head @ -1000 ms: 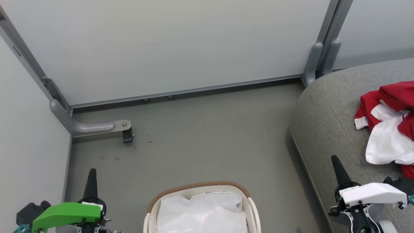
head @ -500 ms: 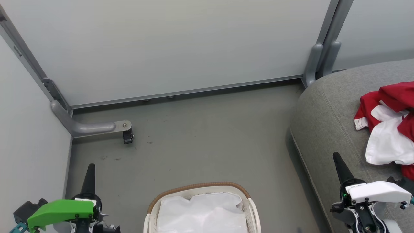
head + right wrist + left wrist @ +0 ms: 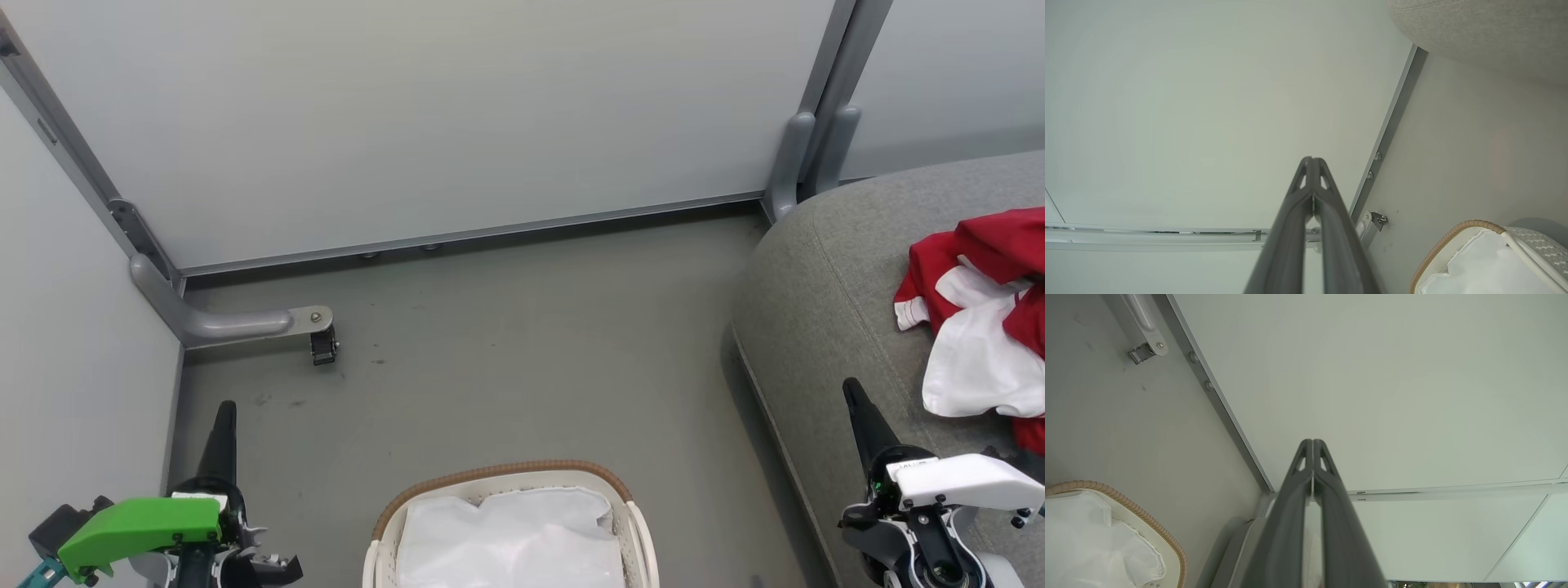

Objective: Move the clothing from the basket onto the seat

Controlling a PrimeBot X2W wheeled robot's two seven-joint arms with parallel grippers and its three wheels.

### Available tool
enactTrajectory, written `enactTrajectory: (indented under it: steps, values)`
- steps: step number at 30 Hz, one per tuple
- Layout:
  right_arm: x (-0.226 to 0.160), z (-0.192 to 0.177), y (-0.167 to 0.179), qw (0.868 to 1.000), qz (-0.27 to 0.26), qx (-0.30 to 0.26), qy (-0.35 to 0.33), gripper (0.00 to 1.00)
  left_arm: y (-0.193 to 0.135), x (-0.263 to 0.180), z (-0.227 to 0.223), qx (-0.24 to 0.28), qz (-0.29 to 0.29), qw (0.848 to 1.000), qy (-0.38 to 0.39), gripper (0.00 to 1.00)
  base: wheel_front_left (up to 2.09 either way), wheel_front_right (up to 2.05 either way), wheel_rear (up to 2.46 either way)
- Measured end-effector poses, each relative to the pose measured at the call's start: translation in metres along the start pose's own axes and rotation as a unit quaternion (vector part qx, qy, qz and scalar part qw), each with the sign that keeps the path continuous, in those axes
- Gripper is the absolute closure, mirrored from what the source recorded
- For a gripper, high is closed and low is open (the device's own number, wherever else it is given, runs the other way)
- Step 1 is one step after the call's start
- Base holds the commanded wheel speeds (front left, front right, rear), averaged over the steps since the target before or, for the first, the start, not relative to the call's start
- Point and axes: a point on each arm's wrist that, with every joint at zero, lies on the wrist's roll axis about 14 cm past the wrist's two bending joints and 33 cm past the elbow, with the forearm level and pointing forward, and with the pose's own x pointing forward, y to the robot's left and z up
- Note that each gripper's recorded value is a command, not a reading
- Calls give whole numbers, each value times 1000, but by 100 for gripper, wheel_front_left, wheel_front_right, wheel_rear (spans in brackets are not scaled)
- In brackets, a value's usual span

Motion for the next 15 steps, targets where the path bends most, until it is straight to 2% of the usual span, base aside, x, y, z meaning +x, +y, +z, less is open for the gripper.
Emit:
enactTrajectory:
  steps: [15]
  values:
    - [1,3,8,999,15,49,0,100,-12,3,3,-50,-21,999,1,100,0,0,0]
